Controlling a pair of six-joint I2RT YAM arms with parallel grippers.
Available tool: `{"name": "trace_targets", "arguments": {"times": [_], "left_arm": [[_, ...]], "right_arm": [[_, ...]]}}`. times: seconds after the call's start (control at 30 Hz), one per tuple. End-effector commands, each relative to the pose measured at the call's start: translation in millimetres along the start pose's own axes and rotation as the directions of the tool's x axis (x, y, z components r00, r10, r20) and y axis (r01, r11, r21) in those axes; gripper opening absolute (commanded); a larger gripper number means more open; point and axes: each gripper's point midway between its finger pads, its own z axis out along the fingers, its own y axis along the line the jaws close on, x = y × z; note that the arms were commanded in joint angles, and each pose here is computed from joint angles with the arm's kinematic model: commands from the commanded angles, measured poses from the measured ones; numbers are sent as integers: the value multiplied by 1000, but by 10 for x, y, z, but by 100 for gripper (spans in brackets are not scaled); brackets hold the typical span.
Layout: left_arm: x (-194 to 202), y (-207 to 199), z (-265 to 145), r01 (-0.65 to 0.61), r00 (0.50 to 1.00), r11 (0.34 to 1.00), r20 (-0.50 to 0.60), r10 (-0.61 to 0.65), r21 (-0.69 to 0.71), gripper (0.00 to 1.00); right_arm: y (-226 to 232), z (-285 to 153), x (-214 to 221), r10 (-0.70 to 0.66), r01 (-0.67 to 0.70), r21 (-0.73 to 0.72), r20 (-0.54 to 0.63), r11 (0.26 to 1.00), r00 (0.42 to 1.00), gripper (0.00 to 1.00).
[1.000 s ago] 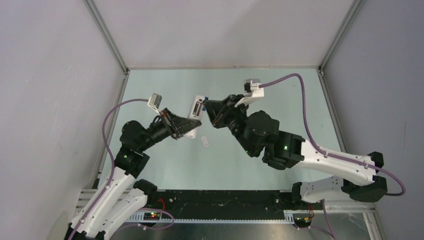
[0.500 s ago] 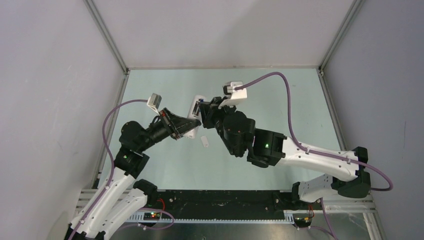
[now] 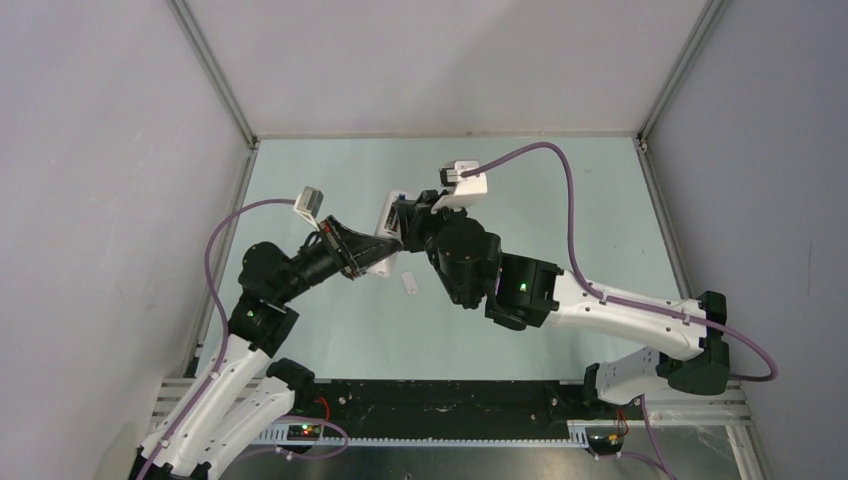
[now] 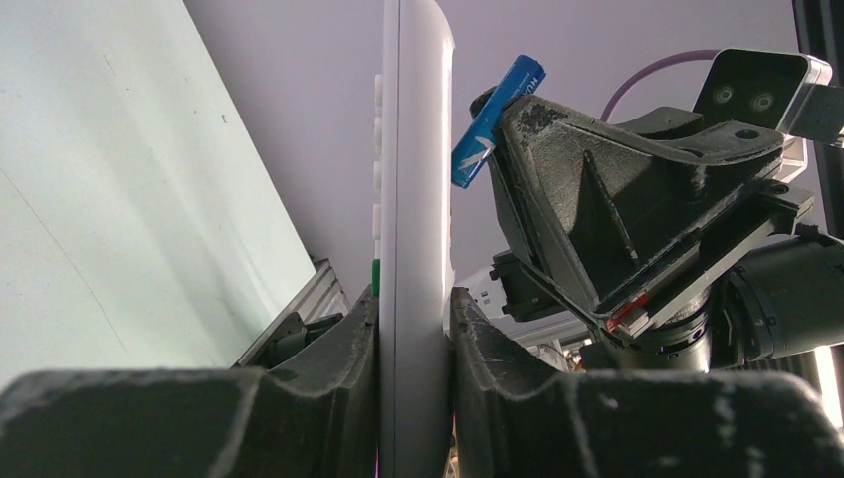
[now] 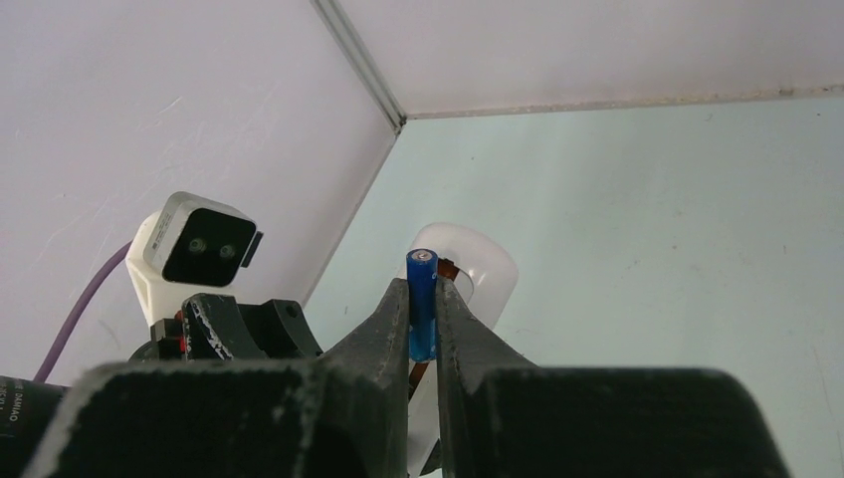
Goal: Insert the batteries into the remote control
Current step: Load the battery into the remote control.
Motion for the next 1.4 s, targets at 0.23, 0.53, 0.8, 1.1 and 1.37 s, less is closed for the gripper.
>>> {"name": "trace_targets", "arguments": {"times": [0.23, 0.53, 0.8, 1.1, 1.37], "left_arm": [[-15, -193, -15, -27, 1000, 998, 1, 27, 62, 0], [-40, -202, -9, -21, 1000, 998, 13, 20, 60, 0], [-75, -197, 6, -34, 999, 998, 29, 32, 56, 0], [-93, -236, -3, -46, 998, 997, 40, 44, 63, 0], [-86, -227, -10, -47, 998, 997, 40, 45, 63, 0]], "right_arm": [[-14, 52, -116, 54, -57, 54, 59, 997, 997, 9], [-53, 50, 24, 42, -43, 71, 24, 997, 999, 10], [-70, -19, 108, 11, -9, 80, -21, 997, 1000, 10], [-82, -86, 199, 34, -29, 95, -51, 995, 998, 10], [-100, -95, 80, 32, -28, 109, -33, 994, 999, 24]]}}
